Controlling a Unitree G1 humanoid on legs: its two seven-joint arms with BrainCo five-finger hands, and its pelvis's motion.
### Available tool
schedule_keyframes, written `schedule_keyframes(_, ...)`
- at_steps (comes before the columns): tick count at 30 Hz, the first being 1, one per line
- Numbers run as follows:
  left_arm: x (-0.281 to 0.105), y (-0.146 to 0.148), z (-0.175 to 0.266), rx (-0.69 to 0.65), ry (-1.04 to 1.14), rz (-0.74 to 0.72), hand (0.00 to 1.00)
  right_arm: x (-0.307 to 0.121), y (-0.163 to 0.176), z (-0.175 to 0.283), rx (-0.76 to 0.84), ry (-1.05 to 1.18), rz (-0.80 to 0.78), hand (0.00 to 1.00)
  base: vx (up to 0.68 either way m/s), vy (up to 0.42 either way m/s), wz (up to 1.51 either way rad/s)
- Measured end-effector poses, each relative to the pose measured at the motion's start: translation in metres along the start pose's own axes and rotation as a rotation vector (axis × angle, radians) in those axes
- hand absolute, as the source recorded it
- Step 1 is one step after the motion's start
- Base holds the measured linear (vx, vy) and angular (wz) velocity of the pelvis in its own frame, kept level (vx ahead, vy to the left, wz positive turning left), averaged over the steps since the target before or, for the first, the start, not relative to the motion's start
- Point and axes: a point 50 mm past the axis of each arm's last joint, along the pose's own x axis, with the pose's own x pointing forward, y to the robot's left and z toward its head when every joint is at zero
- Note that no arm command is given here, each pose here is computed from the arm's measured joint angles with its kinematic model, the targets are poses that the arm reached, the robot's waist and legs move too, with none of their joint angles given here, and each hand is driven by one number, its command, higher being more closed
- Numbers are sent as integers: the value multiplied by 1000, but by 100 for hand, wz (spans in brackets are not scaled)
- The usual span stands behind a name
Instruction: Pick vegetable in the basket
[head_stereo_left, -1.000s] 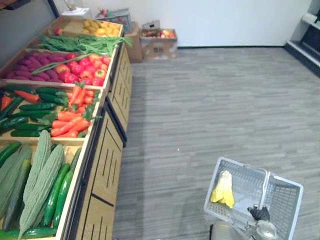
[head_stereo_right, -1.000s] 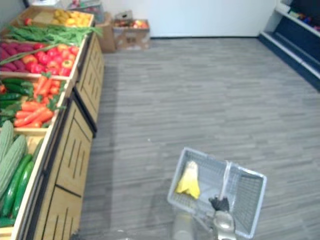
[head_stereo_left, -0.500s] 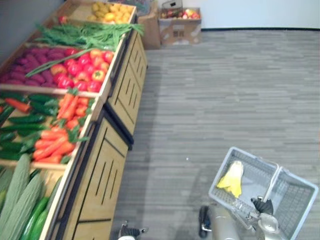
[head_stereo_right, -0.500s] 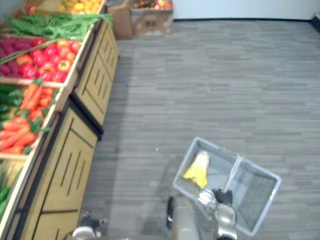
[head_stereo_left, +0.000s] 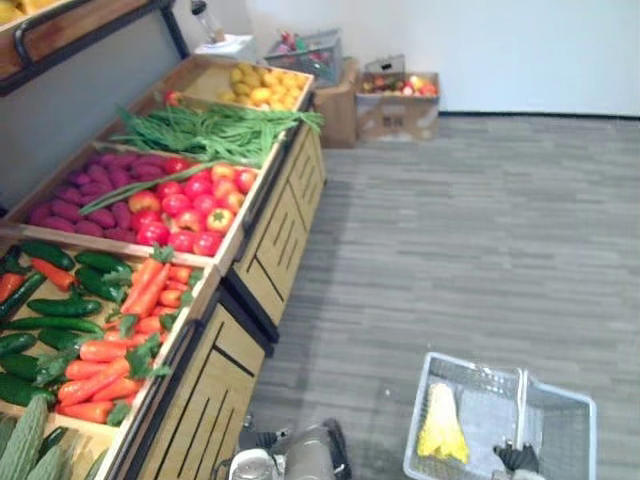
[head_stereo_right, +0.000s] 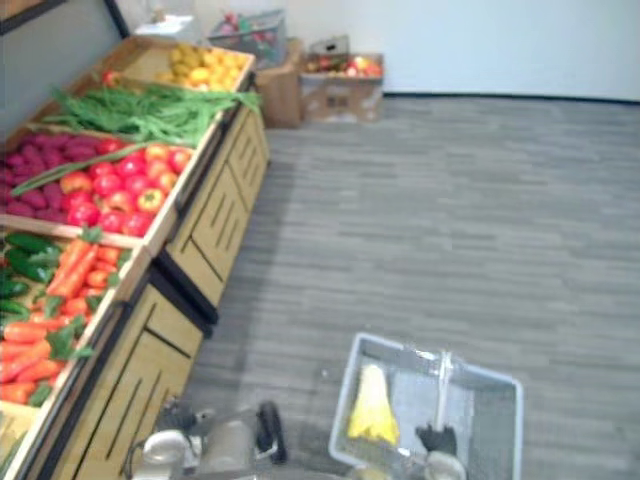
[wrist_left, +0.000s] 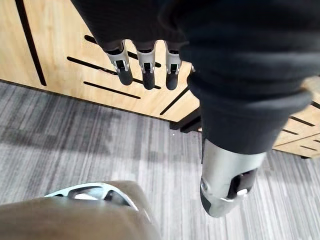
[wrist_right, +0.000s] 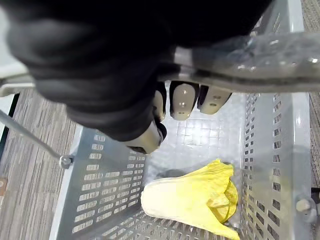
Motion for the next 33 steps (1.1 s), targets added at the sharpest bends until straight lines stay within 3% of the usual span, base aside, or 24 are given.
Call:
schedule_keyframes(4, 2, 19, -20, 60, 70, 30, 0, -4, 10, -16, 18, 66, 21, 100, 524, 320, 10)
schedule_keyframes(12, -3, 20, -43, 155, 140, -5, 0, 3, -4, -5, 39, 19, -30, 100, 411, 212, 60)
schedule_keyframes(16, -3, 18, -40, 108, 136, 11, 0, 4, -10, 7, 54, -37, -47, 100, 254, -70, 124)
schedule_keyframes(23, -5, 19, -44, -26, 168, 59, 0, -1, -14, -16, 77, 51, -69, 100, 285, -299, 149)
schedule_keyframes(26, -12, 6, -52, -86, 213, 47, 0, 5, -27, -8, 86, 44, -111, 100, 272, -472, 161)
schedule_keyframes(33, -13, 7, -56, -143, 234, 70, 0, 10, -18, 4, 64, 22, -83, 100, 66, -215, 107)
